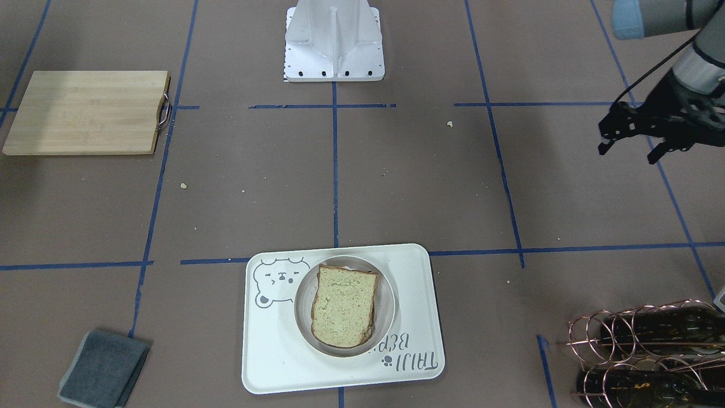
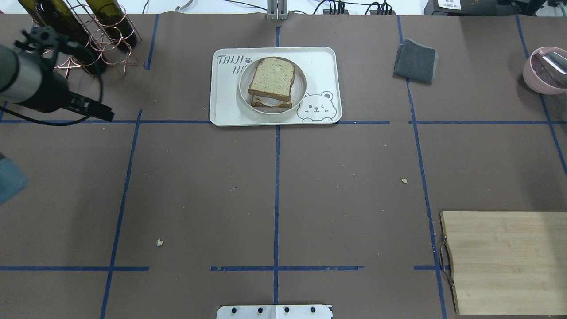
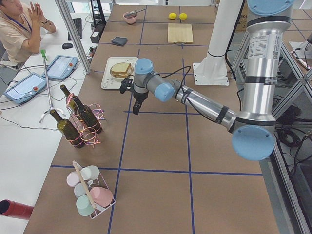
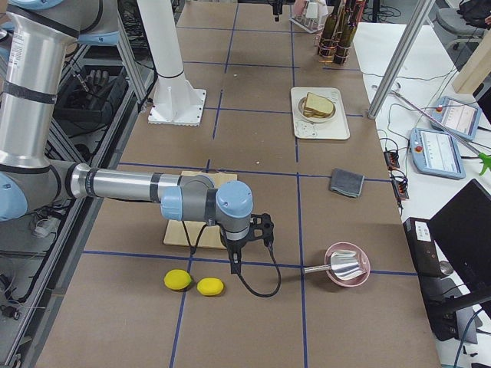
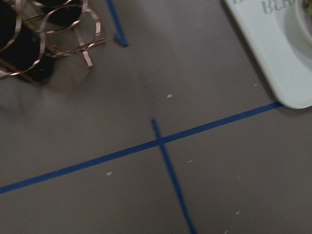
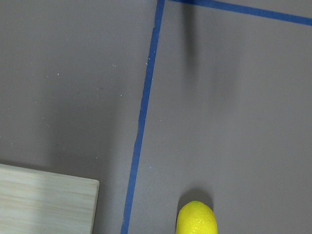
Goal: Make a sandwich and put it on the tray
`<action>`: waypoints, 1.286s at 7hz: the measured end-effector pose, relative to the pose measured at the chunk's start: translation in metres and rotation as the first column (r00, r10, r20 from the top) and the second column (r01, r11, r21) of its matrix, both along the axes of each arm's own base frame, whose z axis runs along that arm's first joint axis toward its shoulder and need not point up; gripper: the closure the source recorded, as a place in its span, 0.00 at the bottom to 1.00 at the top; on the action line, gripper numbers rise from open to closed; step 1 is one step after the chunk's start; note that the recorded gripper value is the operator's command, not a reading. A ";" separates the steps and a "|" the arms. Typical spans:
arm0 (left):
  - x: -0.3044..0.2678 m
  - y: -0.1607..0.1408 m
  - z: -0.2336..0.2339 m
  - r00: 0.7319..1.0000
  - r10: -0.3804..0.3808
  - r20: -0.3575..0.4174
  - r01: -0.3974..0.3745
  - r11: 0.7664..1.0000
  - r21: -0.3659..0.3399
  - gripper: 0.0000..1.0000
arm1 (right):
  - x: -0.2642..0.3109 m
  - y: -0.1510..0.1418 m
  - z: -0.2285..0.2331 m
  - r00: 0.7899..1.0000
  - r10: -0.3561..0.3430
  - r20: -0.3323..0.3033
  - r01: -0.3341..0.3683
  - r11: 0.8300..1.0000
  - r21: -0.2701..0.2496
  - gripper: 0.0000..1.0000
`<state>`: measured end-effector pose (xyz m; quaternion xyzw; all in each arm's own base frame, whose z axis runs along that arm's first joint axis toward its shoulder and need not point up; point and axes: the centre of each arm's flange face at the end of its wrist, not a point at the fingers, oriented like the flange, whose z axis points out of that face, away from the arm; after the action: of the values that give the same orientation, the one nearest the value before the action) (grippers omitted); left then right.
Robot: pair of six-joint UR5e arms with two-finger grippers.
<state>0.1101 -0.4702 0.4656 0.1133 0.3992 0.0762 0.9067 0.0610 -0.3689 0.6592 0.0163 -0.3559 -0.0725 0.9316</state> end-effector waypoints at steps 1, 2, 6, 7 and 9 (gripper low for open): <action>-0.048 0.018 0.052 0.998 0.049 0.032 -0.049 0.999 0.012 0.00 | 0.000 -0.001 -0.001 1.000 0.001 0.000 -0.001 1.000 0.003 0.00; -0.088 0.037 0.093 0.996 0.065 0.059 -0.065 0.998 0.003 0.00 | 0.000 -0.002 -0.002 1.000 0.001 0.000 -0.001 1.000 0.004 0.00; -0.192 0.092 0.158 0.993 0.052 0.106 -0.049 0.998 -0.029 0.00 | 0.000 -0.008 -0.006 1.000 0.001 0.004 -0.001 1.000 0.012 0.00; -0.201 0.101 0.166 0.994 0.046 0.104 -0.041 0.998 -0.050 0.00 | -0.001 -0.008 -0.006 1.000 0.001 0.006 -0.001 1.000 0.011 0.00; -0.205 0.110 0.179 0.994 0.049 0.098 -0.038 0.993 -0.115 0.00 | 0.000 -0.009 -0.005 1.000 0.001 0.005 -0.001 1.000 0.011 0.00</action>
<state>-0.0952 -0.3604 0.6442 0.0493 0.3590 0.0788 0.9287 0.0606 -0.3774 0.6547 0.0217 -0.3577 -0.0741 0.9307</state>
